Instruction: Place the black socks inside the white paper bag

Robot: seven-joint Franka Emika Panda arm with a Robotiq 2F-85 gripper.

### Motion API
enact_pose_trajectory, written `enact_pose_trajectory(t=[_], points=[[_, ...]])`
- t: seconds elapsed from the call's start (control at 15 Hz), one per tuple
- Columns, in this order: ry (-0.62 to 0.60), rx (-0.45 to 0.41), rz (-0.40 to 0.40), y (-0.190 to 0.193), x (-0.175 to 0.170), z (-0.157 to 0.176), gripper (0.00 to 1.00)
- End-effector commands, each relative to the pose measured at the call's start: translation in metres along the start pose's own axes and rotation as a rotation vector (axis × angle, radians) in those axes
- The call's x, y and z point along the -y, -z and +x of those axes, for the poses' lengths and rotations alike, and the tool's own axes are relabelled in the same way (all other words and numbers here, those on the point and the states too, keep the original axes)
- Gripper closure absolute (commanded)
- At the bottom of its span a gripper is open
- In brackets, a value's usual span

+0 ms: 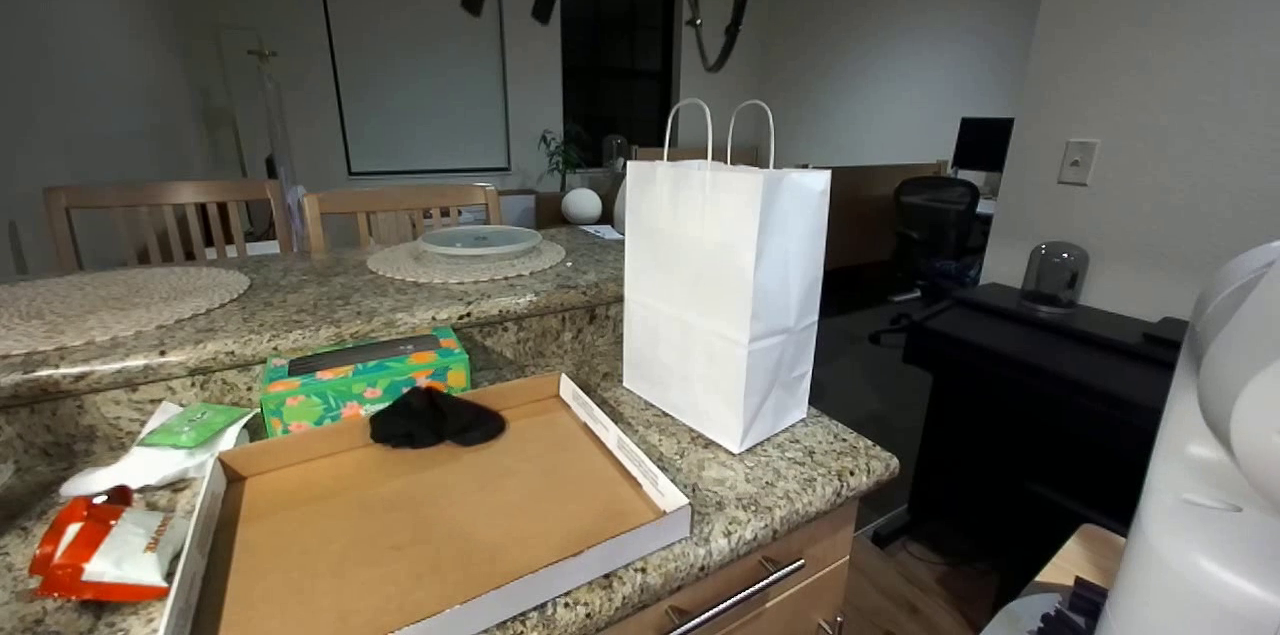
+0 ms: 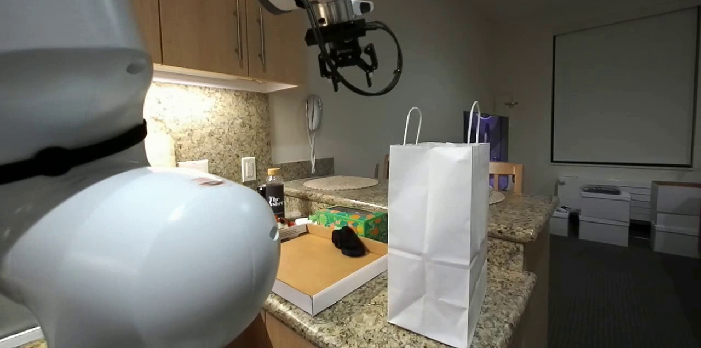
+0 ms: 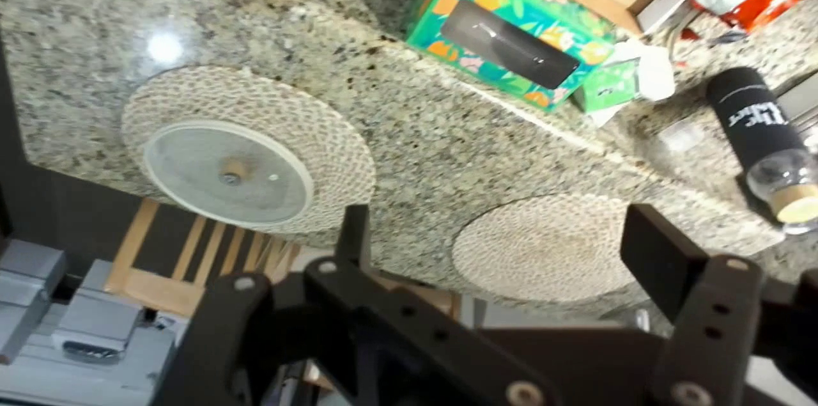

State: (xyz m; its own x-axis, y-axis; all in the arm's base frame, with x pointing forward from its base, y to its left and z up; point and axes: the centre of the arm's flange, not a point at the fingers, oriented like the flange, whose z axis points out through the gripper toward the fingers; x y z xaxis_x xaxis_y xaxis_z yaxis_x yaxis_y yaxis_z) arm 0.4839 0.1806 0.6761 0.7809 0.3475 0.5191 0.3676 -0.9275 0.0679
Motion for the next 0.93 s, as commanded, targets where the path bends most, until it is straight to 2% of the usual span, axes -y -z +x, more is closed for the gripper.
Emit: enact_pose_trajectory(t=[0.0,0.2,0.53,0.67,0.87], points=[[0.107,0.073,0.063,-0.055,0.042,0.007,0.0],[0.141,0.187,0.083,-0.131,0.068,-0.009,0.0],[0.156,0.388,0.129,-0.246,0.082,-0.042,0.0],[0.156,0.462,0.145,-0.284,0.084,-0.055,0.0],[0.141,0.521,0.147,-0.331,0.088,-0.07,0.0]])
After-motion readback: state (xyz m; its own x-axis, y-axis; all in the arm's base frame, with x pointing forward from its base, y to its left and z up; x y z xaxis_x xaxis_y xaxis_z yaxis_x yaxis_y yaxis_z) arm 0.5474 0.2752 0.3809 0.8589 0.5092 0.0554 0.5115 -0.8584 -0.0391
